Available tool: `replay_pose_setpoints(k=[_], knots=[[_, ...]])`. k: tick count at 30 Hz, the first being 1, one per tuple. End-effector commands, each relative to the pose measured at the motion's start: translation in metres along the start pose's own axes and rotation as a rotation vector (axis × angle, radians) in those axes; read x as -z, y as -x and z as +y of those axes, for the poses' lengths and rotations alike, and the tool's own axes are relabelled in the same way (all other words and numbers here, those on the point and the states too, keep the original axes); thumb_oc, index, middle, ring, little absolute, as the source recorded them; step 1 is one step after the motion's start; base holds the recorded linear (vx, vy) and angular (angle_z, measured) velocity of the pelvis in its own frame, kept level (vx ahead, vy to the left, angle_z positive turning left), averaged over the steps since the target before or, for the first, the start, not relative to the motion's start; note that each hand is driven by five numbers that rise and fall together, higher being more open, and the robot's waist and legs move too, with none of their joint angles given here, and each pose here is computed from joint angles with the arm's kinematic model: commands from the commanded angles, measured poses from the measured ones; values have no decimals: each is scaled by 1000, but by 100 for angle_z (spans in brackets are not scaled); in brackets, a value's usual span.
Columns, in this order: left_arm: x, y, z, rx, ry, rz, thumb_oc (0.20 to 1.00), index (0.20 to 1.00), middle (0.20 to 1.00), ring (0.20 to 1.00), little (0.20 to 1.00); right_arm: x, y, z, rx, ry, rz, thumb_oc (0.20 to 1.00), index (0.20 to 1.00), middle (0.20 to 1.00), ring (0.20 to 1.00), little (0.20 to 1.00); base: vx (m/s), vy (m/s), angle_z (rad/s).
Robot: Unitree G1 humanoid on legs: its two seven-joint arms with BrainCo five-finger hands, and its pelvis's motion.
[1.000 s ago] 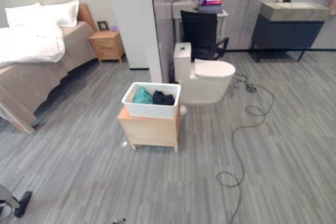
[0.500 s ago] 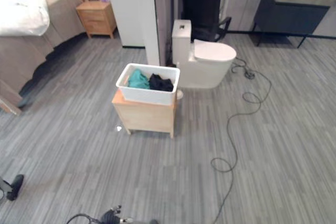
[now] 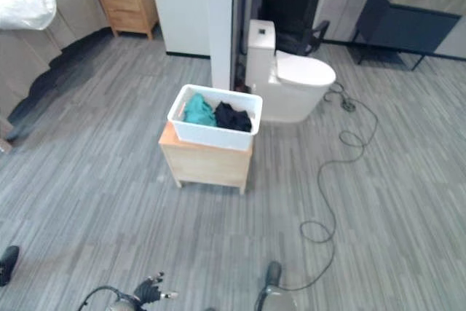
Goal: Grab the laundry basket,head to the washer,open it,put in the laundry and shut it.
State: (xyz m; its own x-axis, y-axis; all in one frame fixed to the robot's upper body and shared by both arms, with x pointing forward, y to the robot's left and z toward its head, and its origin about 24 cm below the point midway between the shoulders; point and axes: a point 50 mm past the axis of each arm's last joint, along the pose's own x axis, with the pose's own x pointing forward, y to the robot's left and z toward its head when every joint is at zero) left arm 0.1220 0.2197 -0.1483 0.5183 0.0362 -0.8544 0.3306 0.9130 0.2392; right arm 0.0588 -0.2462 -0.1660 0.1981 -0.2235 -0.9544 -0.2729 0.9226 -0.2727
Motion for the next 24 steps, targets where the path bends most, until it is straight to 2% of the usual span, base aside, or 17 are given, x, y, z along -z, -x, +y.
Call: replay_pose_setpoints(k=[1,7,11,14,15,17,18,20,23,24], knots=[[-12,-1,2,11,-41,-63,1000,1000,1000,1000,1000,0,0,-16,37,-29,2,1000,1000,1000,1000,1000,467,-254,22],[-14,-2,8,-24,17,-55,1000,1000,1000,1000,1000,-11,1,-21,66,-89,-71,1000,1000,1000,1000,1000,302,-287,49],[-22,-3,14,-60,25,-79,1000,1000,1000,1000,1000,-27,2,-27,89,-58,-130,1000,1000,1000,1000,1000,201,-247,-68],[-42,-2,24,-101,37,-166,1000,1000,1000,1000,1000,-55,8,-45,147,-56,-269,1000,1000,1000,1000,1000,167,-73,-10],[-51,2,35,-140,56,-222,1000,1000,1000,1000,1000,-74,20,-64,204,-75,-398,1000,1000,1000,1000,1000,256,25,-16],[-56,7,43,-178,105,-264,1000,1000,1000,1000,1000,-93,35,-85,273,-93,-521,1000,1000,1000,1000,1000,195,59,-25],[-56,7,43,-178,105,-264,1000,1000,1000,1000,1000,-92,35,-85,273,-94,-520,1000,1000,1000,1000,1000,147,48,-36],[-55,13,45,-211,192,-298,1000,1000,1000,1000,1000,-114,60,-104,346,-119,-684,1000,1000,1000,1000,1000,254,75,-62],[-55,15,41,-203,217,-305,1000,1000,1000,1000,1000,-117,66,-108,366,-129,-718,1000,1000,1000,1000,1000,139,56,-70],[-56,18,38,-195,248,-325,1000,1000,1000,1000,1000,-123,79,-117,408,-143,-781,1000,1000,1000,1000,1000,176,125,-41]])
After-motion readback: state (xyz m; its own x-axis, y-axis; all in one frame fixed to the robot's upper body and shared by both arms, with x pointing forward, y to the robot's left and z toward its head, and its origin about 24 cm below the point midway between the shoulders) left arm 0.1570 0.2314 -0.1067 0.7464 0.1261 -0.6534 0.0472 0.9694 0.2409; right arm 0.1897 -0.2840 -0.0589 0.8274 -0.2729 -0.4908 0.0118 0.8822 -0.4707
